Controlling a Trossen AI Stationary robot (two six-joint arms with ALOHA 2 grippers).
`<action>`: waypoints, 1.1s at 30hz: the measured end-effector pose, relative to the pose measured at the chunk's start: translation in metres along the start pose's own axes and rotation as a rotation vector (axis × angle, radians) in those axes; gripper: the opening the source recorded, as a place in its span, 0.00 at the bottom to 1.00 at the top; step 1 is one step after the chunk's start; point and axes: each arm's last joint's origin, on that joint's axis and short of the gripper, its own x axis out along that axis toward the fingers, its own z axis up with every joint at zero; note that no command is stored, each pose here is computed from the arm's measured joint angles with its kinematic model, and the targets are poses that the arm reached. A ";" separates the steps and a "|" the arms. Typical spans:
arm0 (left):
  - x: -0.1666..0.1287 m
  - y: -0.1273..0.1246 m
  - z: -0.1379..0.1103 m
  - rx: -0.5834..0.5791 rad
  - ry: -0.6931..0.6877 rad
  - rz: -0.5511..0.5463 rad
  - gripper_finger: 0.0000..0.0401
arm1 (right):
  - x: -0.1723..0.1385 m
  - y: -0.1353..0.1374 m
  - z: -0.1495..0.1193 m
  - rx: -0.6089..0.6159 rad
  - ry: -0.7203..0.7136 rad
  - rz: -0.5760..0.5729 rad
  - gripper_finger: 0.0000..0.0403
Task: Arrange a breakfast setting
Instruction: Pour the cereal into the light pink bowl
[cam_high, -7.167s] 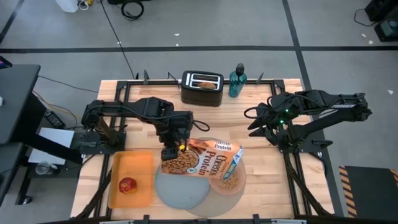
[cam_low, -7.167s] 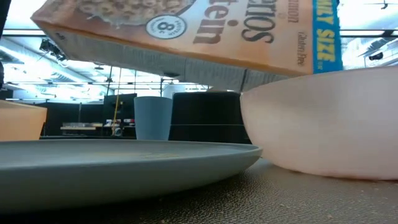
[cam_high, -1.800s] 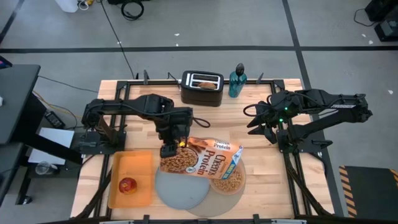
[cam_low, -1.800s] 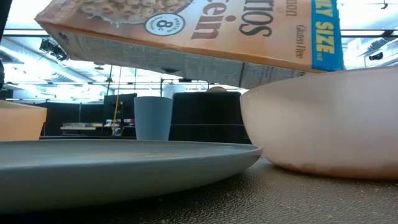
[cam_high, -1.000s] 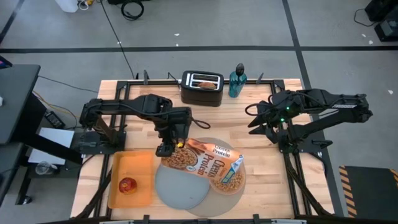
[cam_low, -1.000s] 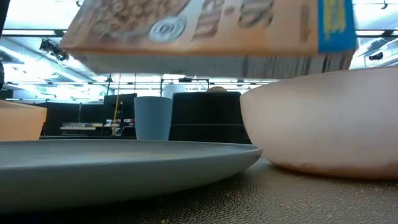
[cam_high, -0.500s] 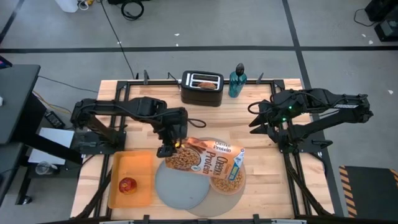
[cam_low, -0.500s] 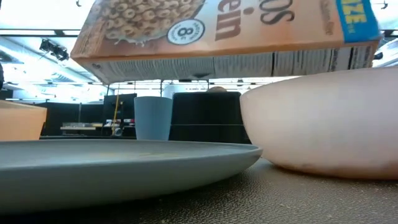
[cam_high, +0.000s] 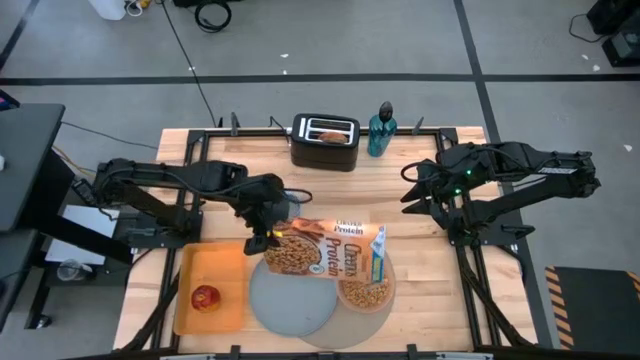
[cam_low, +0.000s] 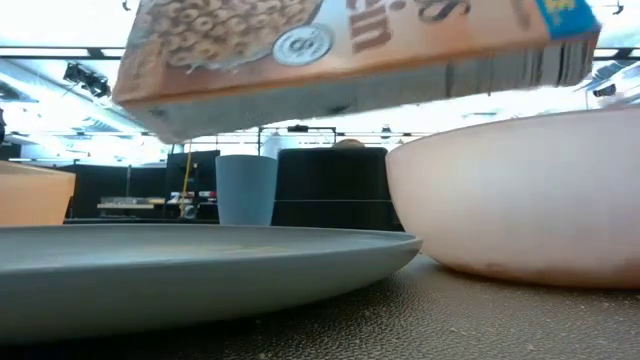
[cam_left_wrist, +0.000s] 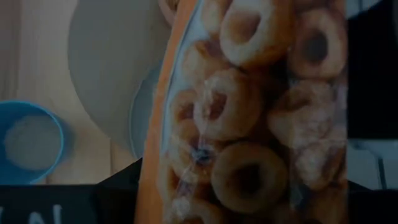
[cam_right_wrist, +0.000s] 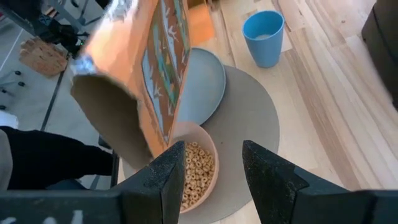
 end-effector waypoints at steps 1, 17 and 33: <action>-0.001 0.000 -0.002 0.000 -0.024 0.000 0.53 | 0.000 0.000 0.000 0.000 -0.002 0.000 0.41; -0.012 -0.007 -0.043 -0.017 -0.227 -0.019 0.53 | -0.001 0.004 0.011 -0.011 -0.123 0.019 0.41; -0.034 -0.025 -0.058 0.039 -0.330 -0.060 0.53 | -0.005 0.000 0.029 0.053 -0.303 0.001 0.41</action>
